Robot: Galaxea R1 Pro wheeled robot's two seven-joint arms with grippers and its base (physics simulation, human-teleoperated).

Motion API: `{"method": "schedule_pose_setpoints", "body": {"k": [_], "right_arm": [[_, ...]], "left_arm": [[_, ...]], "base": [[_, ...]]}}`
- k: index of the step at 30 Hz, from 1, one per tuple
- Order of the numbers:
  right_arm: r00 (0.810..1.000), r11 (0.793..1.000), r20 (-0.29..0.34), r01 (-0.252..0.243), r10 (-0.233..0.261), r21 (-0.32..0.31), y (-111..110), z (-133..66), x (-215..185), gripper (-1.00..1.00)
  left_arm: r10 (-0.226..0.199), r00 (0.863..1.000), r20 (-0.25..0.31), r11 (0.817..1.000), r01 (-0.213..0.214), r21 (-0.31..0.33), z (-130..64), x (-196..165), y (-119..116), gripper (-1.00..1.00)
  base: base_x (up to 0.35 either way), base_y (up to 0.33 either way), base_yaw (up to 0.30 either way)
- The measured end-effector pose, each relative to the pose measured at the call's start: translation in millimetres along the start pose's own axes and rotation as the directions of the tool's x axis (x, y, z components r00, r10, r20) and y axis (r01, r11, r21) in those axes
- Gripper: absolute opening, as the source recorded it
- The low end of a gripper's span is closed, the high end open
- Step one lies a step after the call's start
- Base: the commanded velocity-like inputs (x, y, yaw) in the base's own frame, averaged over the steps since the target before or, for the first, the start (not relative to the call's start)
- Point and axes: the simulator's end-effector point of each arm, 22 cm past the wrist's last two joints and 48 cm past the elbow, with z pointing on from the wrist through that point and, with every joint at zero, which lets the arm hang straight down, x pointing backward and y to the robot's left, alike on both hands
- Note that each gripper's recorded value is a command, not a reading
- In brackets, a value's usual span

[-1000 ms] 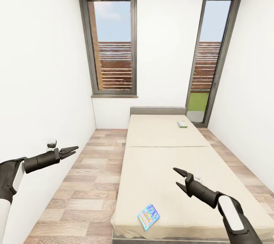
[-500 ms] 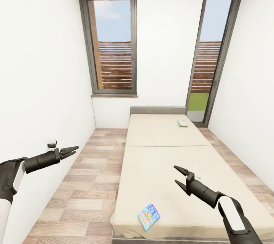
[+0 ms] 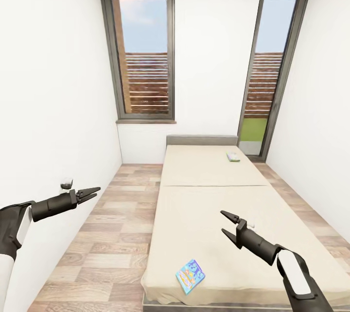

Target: Put all the toys in the child's room - the three board games (two on the bed and one on the table), the two jigsaw puzzles on the table, and the tennis ball on the table - inside the toy box on the table in the child's room.

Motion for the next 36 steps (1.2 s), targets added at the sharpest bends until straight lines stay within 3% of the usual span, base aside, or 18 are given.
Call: {"method": "schedule_pose_setpoints", "body": {"k": [22,29,36], "right_arm": [[1.000,1.000,0.011,0.017,-0.016,-0.027,-21,1.0,-6,1.00],[0.995,0.998,0.081,0.059,-0.056,-0.035,-29,2.5,-17,1.00],[0.994,0.998,0.091,0.062,-0.059,-0.030,-40,2.8,-18,1.00]], "left_arm": [[0.001,1.000,0.000,1.000,-0.001,-0.001,5.2,15,21,1.00],[0.001,1.000,0.001,1.000,-0.001,0.000,6.9,21,28,1.00],[0.001,1.000,0.001,1.000,-0.001,0.000,8.8,27,35,1.00]], "base": [[0.000,0.000,0.000],[0.000,0.000,0.000],[0.000,0.000,0.000]]}}
